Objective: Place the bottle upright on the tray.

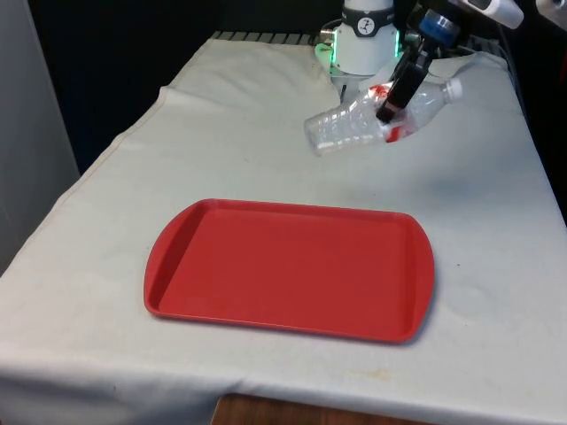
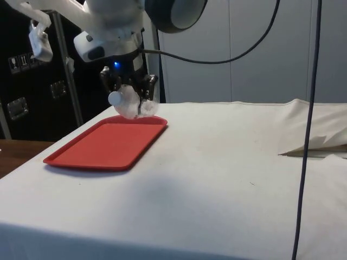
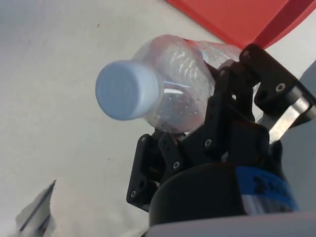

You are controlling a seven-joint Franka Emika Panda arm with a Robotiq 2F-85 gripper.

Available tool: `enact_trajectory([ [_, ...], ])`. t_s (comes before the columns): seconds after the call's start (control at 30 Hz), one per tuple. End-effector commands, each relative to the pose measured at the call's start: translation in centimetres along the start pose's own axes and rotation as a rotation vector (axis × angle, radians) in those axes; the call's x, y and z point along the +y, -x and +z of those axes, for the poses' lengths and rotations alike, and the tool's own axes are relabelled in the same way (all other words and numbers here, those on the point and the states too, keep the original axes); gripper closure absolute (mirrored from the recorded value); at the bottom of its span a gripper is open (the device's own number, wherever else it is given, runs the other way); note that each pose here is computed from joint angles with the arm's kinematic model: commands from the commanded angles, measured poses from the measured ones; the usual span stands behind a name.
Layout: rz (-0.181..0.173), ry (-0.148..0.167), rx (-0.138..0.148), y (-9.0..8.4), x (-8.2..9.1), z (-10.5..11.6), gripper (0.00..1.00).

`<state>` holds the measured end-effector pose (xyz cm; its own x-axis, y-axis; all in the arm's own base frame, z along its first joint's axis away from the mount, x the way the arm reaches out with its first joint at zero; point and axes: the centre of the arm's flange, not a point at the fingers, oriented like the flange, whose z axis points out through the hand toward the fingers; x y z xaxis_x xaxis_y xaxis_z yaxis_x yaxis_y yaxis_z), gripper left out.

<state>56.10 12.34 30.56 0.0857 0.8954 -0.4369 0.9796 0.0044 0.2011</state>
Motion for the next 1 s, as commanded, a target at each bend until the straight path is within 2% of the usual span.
enact_trajectory([
  [0.0,0.004,-0.003,0.022,0.1,0.4,0.1,1.00],
  [0.13,0.015,-0.006,0.044,0.3,0.8,0.0,1.00],
  [0.17,0.015,-0.007,0.027,0.3,0.6,0.0,1.00],
  [0.2,0.017,-0.008,0.049,0.4,0.9,0.1,1.00],
  [0.23,0.023,-0.010,0.059,0.5,1.2,0.1,1.00],
  [0.43,0.039,-0.015,0.094,1.0,1.9,0.2,1.00],
  [0.47,0.039,-0.014,0.080,1.0,1.7,0.1,1.00],
  [0.53,0.047,-0.019,0.112,1.1,2.2,0.4,1.00],
  [0.77,0.069,-0.028,0.160,1.6,3.1,0.7,1.00],
  [0.8,0.067,-0.026,0.142,1.5,2.8,0.6,1.00],
  [0.87,0.073,-0.029,0.171,1.8,3.3,0.8,1.00],
  [0.97,0.081,-0.034,0.186,2.1,3.7,0.9,1.00],
])
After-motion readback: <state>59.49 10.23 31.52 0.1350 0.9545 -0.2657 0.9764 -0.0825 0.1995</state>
